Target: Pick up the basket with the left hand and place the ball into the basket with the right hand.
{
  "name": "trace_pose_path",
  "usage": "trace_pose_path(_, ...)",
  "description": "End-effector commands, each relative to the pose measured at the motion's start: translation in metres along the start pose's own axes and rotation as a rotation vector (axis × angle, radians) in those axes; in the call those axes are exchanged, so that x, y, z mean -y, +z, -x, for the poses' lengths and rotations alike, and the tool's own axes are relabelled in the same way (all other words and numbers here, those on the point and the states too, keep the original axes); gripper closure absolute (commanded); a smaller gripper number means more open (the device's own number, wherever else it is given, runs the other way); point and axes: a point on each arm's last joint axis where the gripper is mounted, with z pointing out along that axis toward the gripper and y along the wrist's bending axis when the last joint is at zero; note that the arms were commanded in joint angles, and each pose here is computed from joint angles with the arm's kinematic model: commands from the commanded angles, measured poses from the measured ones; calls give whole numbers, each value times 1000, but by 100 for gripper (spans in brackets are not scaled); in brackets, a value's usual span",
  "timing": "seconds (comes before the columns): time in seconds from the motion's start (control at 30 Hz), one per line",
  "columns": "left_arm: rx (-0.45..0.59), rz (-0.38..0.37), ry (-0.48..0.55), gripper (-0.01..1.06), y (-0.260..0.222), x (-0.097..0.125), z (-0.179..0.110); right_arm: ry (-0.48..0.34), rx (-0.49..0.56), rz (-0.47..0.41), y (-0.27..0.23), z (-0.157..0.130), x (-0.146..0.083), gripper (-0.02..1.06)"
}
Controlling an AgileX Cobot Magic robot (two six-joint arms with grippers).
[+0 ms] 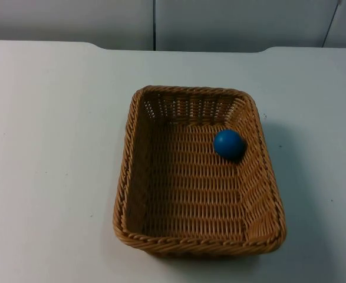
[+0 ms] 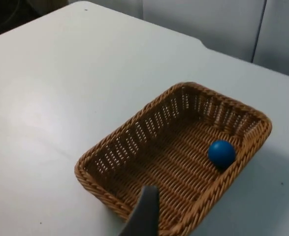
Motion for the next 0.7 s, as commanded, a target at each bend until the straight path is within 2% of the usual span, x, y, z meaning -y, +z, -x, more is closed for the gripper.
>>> trace_pose_path(0.0,65,30,9,9,-16,3,-12,-1,-18,8,0,-8,-1,14)
trace_pose_path(0.03,65,30,9,9,-16,3,-12,-1,-18,8,0,-8,-1,14)
trace_pose_path(0.07,87,56,26,9,-27,4,-16,4,-25,14,0,-9,-1,6)
trace_pose_path(0.13,90,92,11,9,-39,5,-24,-8,-42,31,0,-10,-3,0)
trace_pose_path(0.2,85,111,6,9,-44,5,-28,-24,-50,52,0,-11,-5,0)
trace_pose_path(0.33,81,181,0,9,-64,5,-44,-72,-90,164,-2,-15,-14,0)
trace_pose_path(0.47,163,218,-8,9,-82,8,-50,-70,-145,181,-3,-20,-16,0)
trace_pose_path(0.67,204,270,-30,9,-103,10,-59,-75,-87,181,-18,-16,-15,0)
